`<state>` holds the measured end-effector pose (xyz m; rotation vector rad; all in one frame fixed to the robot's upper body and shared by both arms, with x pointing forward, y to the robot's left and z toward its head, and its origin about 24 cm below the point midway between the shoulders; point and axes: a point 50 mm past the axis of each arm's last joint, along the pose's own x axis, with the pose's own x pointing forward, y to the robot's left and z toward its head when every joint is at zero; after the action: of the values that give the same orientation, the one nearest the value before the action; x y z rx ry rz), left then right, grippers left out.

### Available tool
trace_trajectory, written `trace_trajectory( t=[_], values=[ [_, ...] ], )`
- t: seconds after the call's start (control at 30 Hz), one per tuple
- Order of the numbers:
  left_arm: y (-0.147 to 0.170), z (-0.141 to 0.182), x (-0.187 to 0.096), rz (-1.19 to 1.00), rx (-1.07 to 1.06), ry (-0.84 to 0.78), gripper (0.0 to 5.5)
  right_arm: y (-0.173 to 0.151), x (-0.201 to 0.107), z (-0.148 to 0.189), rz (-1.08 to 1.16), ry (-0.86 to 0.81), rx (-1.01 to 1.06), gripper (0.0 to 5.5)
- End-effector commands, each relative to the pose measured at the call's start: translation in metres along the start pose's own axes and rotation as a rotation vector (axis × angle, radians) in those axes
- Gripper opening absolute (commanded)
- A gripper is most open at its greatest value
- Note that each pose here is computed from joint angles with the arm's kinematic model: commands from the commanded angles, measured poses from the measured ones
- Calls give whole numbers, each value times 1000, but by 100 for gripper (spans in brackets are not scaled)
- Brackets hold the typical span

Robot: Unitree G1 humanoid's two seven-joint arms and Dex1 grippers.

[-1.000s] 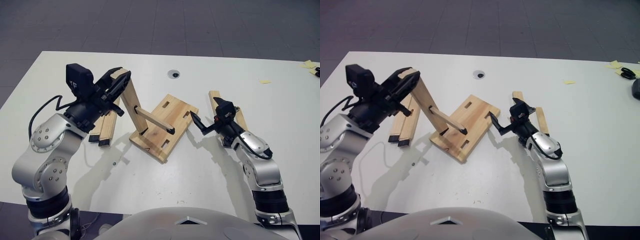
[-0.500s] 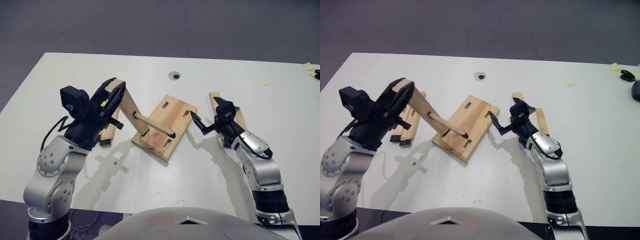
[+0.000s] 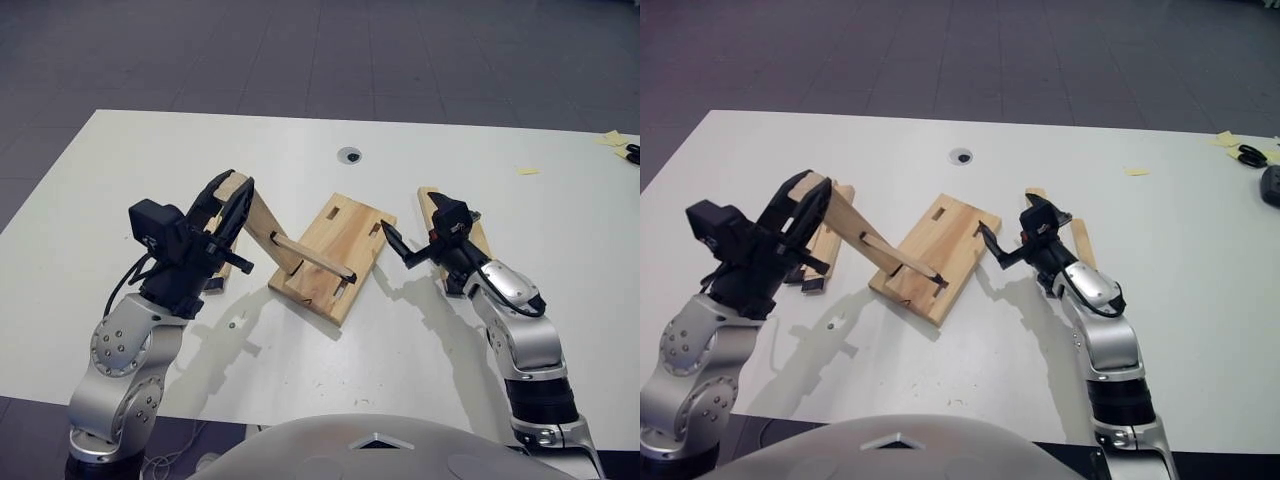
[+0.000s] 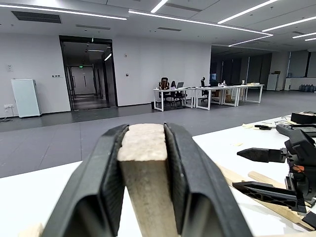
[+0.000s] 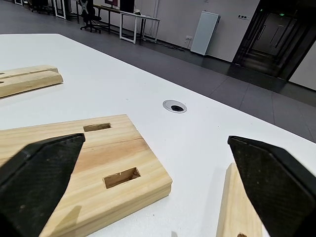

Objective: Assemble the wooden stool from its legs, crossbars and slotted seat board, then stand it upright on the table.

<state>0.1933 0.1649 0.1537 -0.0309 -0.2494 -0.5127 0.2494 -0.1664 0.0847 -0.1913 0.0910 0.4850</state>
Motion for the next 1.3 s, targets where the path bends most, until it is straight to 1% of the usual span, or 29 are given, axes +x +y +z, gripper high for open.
trace_trajectory(
  t=[0.03,0.13,0.23,0.3,0.4,0.47,0.57,0.83,0.97,1.13,1.3],
  values=[
    [14,-35,10,-90,161,309,106,-9,8,9,-9,-24,-30,540],
    [22,-30,33,-151,241,254,110,-10,12,10,-13,-32,-31,540],
    [34,-32,53,-181,273,225,110,-9,16,12,-3,-38,-32,540],
    [40,-35,63,-218,271,223,110,-9,17,12,3,-41,-31,540],
    [51,-49,75,-273,283,265,110,-9,20,13,11,-45,-38,540],
    [58,-61,79,-260,212,305,110,-9,21,14,14,-50,-36,540],
    [57,-73,80,-245,143,323,110,-7,23,14,19,-56,-32,540],
    [48,-86,78,-190,15,323,113,-4,23,13,20,-59,-24,540],
    [44,-84,79,-163,-35,299,113,-3,23,14,24,-59,-23,540],
    [47,-77,86,-111,-86,263,113,-3,24,15,28,-62,-24,540],
    [49,-60,97,-95,-102,199,113,-3,25,15,28,-63,-25,540]
  ],
)
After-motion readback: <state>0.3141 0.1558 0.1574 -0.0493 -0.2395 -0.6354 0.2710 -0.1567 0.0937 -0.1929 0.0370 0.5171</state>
